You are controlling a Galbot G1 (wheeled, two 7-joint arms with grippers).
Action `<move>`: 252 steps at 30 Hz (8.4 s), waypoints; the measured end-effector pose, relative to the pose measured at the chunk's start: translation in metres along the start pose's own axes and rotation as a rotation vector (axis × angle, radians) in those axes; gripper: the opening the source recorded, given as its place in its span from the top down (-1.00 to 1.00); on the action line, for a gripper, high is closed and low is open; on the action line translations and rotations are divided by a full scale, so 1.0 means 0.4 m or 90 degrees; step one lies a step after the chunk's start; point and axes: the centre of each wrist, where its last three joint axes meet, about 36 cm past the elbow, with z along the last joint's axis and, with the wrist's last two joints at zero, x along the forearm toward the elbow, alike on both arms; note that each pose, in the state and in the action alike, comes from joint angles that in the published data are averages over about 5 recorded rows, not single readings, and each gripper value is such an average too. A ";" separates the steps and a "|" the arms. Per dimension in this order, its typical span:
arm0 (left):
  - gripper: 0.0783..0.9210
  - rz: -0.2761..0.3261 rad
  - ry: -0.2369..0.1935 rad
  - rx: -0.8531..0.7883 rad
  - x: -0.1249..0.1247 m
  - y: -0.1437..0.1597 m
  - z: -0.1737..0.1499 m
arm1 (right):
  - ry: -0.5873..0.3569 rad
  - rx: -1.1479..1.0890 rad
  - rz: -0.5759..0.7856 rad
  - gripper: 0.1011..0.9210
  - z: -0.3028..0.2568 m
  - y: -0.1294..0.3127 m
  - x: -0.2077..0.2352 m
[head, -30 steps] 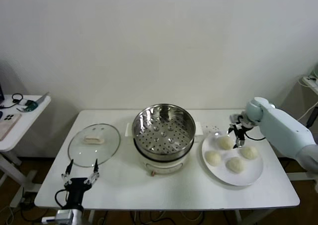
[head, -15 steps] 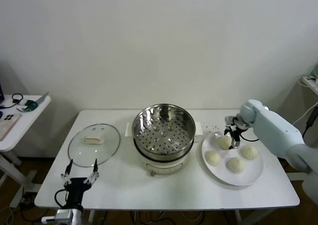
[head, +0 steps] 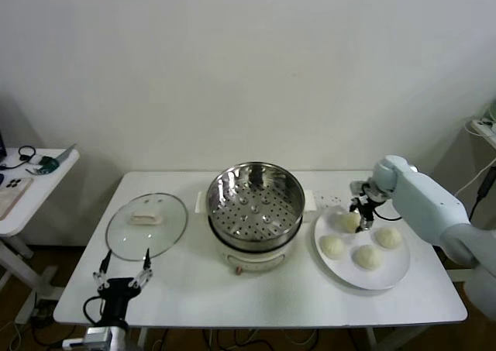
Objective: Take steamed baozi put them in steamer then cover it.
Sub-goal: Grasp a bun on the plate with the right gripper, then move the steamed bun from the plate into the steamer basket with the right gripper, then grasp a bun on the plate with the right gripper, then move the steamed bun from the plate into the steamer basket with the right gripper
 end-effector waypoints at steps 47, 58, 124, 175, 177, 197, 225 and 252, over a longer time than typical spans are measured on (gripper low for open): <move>-0.77 0.031 0.018 -0.019 0.017 0.007 -0.025 | 0.050 0.653 0.068 -0.44 -0.829 -0.168 0.551; -0.77 0.034 0.010 -0.025 0.007 0.007 -0.038 | 0.085 0.774 0.032 -0.43 -0.962 -0.132 0.404; -0.77 0.028 0.022 -0.024 0.014 -0.001 -0.032 | -0.052 0.032 0.060 -0.76 -0.130 0.108 0.414; -0.77 0.013 0.034 -0.034 0.020 0.011 -0.029 | -0.087 -0.073 -0.062 -0.50 -0.147 0.153 -0.006; -0.77 0.013 0.033 -0.034 0.020 0.011 -0.030 | -0.091 -0.077 -0.059 -0.49 -0.146 0.152 -0.001; -0.77 0.033 0.030 -0.034 0.015 -0.006 -0.047 | -0.151 -0.132 0.052 -0.50 -0.091 0.012 0.411; -0.77 0.046 0.008 -0.050 0.010 -0.022 -0.080 | -0.221 -0.009 0.037 -0.49 -0.729 -0.108 0.481; -0.77 0.042 -0.001 -0.054 -0.005 -0.015 -0.097 | -0.172 0.042 -0.023 -0.52 -0.874 -0.049 0.247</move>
